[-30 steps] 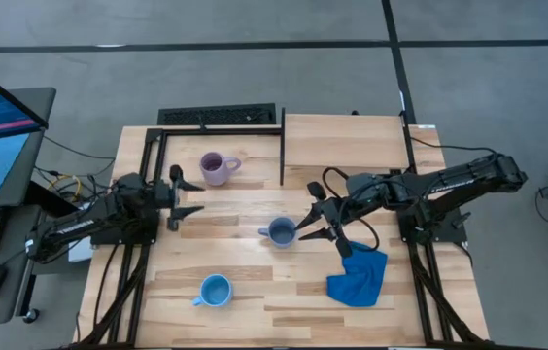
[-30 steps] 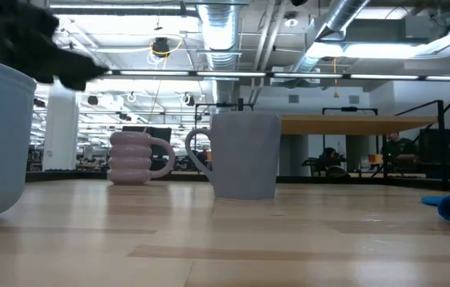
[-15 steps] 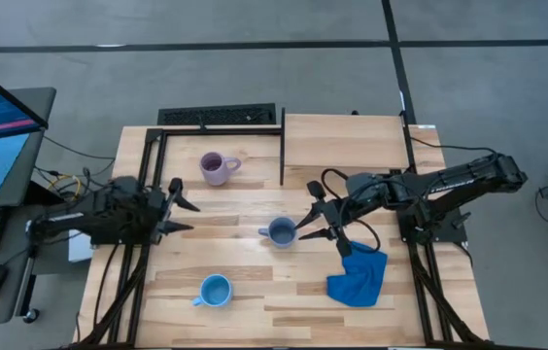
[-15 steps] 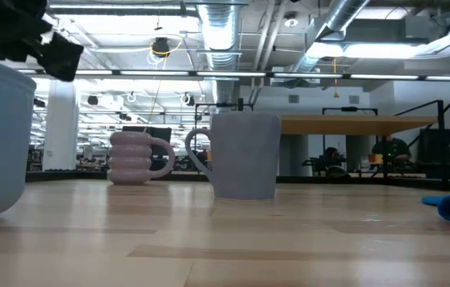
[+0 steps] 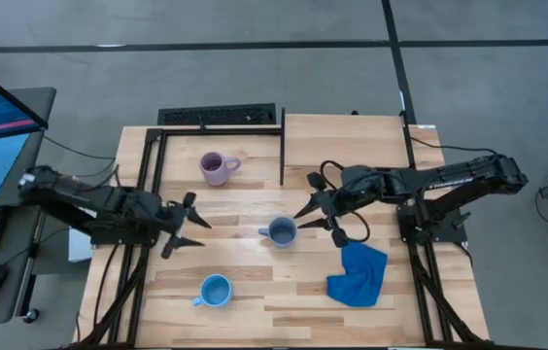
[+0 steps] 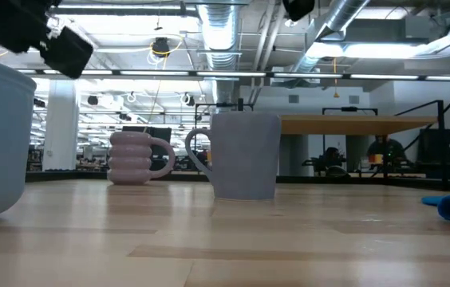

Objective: Stack small to large cups/mugs on shelf
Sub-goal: Put the light blue mug on the shelf

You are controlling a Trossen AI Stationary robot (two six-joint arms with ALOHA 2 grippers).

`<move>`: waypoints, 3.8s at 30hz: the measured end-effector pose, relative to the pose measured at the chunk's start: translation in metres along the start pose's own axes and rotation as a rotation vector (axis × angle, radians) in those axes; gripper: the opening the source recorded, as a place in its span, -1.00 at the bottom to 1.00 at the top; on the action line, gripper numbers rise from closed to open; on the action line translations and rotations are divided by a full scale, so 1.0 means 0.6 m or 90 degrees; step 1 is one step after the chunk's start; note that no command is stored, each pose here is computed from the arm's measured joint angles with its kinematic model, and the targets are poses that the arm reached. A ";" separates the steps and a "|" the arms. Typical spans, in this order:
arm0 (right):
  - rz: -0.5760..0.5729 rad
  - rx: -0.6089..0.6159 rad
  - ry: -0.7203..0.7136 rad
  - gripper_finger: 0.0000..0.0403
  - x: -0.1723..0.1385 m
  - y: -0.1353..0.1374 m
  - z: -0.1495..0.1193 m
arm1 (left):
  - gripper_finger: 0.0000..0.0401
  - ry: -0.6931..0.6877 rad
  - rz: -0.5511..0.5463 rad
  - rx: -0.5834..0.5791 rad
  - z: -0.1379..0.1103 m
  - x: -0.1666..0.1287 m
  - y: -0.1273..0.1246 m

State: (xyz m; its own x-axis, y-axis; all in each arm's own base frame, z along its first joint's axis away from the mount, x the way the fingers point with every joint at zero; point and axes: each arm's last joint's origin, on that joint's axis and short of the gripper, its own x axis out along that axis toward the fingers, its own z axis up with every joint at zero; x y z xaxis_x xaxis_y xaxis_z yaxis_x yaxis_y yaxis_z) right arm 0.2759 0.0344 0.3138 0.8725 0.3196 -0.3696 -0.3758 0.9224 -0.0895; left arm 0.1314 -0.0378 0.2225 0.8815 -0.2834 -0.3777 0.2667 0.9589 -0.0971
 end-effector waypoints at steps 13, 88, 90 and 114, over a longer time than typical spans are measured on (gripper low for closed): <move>0.007 0.053 0.053 -0.32 -0.001 0.002 -0.014 | 0.17 0.215 0.006 -0.044 0.068 0.087 -0.061; 0.008 0.070 0.059 -0.31 -0.001 0.002 -0.015 | 0.16 0.535 0.078 -0.182 -0.003 0.203 -0.081; 0.008 0.070 0.059 -0.32 -0.001 0.002 -0.016 | 0.11 0.552 0.080 -0.188 -0.010 0.210 -0.078; 0.010 0.075 0.079 -0.32 -0.001 0.003 -0.020 | -0.99 0.478 0.327 -0.202 0.003 0.219 0.058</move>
State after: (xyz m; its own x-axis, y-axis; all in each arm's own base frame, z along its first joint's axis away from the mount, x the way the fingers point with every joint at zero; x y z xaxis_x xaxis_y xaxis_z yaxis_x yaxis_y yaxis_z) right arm 0.2706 0.0332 0.3026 0.8187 0.3123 -0.4819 -0.3442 0.9386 0.0236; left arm 0.2570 -0.0419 0.1711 0.3525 0.1495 -0.9238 -0.2972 0.9539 0.0410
